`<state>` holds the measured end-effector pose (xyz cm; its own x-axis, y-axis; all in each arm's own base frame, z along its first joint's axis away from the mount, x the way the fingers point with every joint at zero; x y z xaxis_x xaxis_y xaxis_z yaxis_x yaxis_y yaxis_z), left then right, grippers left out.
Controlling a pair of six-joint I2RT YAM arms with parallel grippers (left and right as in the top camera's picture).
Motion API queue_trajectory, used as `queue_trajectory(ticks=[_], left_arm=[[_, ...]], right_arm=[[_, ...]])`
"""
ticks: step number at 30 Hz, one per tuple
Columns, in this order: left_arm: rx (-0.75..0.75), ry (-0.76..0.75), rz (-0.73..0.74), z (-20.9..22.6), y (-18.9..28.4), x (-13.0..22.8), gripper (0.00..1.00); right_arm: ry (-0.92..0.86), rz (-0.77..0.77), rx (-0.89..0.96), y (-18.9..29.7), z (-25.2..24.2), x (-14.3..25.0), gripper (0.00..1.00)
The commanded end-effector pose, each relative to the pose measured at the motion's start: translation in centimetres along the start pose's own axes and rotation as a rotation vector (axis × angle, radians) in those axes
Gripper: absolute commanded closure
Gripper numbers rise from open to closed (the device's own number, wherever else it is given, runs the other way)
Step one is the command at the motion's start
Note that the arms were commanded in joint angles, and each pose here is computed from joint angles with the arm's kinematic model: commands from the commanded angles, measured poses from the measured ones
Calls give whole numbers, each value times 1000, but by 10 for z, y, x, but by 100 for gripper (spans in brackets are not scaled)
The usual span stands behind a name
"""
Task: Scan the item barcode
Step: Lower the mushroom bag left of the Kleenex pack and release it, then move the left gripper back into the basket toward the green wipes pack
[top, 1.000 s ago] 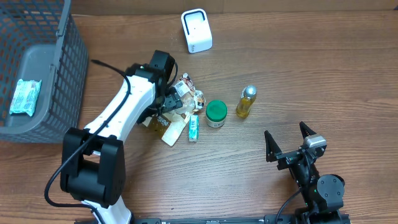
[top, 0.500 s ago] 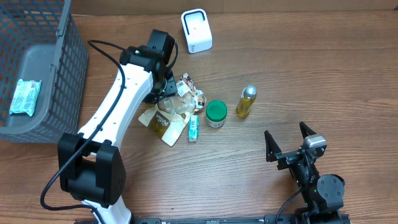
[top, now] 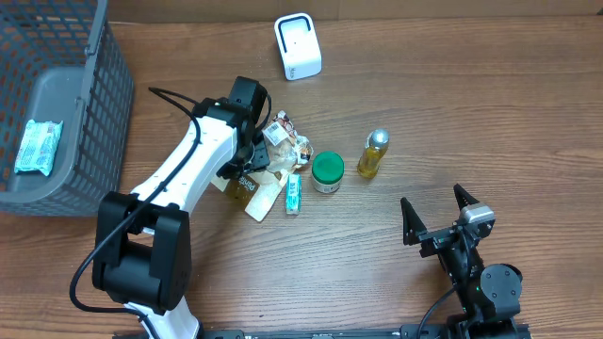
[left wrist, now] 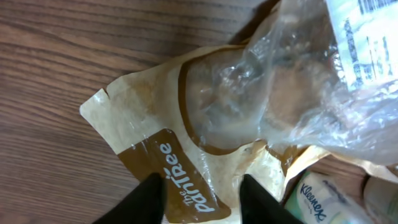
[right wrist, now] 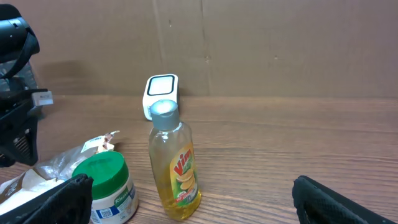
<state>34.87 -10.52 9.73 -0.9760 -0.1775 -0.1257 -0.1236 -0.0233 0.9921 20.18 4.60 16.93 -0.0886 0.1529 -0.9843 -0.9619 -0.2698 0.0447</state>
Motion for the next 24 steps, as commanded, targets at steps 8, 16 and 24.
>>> queue_trajectory(ticks=[8, 16, 24], left_arm=[[-103, -29, -378, 32, 161, -89, 47], [-349, -17, -739, 102, 292, -129, 33], [-487, 107, -751, 197, 303, -145, 31]], right_arm=[[-2, -3, 8, 0, -1, 1, 0], [-2, -3, 8, 0, -1, 1, 0], [-2, -3, 8, 0, -1, 1, 0]])
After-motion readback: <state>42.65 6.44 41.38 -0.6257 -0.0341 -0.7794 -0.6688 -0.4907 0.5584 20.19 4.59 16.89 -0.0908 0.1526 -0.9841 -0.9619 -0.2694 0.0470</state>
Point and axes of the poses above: each gripper's point midway between its finger pads, its own y axis back along the fingers, its own z axis along the line the jaws close on, x = y × z, the point moved 4 cm from there along y, back along the fingers, and after that the axes turned 4 degrees about -y, right-handed, at the moved point
